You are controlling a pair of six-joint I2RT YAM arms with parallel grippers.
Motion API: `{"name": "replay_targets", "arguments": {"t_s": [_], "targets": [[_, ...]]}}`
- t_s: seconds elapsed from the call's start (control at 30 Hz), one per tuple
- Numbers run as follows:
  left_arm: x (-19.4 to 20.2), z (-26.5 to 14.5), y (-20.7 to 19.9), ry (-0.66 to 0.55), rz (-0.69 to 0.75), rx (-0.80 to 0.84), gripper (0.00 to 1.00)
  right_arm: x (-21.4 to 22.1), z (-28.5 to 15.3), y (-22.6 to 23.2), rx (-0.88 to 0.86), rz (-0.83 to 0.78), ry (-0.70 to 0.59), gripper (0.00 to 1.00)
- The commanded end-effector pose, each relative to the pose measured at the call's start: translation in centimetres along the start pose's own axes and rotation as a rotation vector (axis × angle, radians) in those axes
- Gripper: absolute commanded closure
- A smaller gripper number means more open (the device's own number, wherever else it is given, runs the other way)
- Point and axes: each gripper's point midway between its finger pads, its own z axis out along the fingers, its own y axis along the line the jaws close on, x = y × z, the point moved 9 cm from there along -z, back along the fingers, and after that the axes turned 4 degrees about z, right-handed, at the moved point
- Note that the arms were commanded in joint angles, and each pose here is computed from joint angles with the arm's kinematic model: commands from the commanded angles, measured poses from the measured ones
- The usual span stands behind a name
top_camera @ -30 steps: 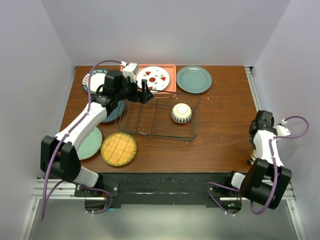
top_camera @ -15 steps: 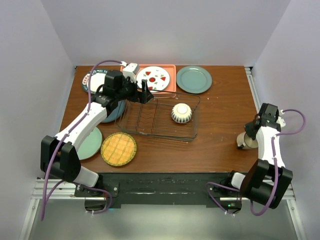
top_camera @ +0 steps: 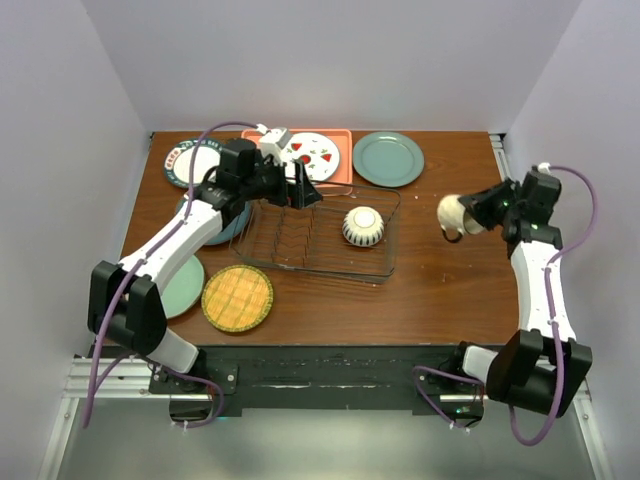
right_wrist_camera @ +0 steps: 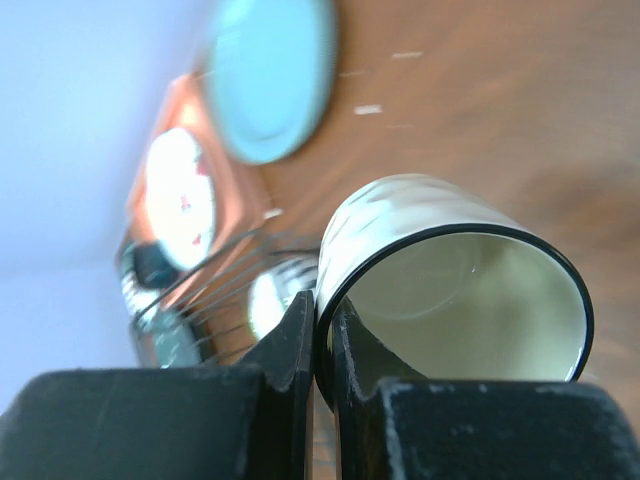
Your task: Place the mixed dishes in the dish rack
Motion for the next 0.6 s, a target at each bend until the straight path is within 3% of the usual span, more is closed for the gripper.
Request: {"name": "replay_targets", "arguments": {"t_s": [0.0, 0.3, 0.57], "targets": [[-1.5, 1.0, -4.5, -0.023, -0.022, 0.207, 0.0, 1.7, -3.4, 10.2, -0.435, -0.14, 0.035, 1.0], [-3.0, 3.0, -8.0, -0.097, -0.046, 0.435, 0.0, 5.1, -5.3, 17.2, -0.747, -0.043, 0.16, 1.0], [-4.3, 3.3, -9.1, -0.21, -0.091, 0.59, 0.0, 5.7, -7.1, 19.5, -0.871, 0.037, 0.202, 1.0]]}}
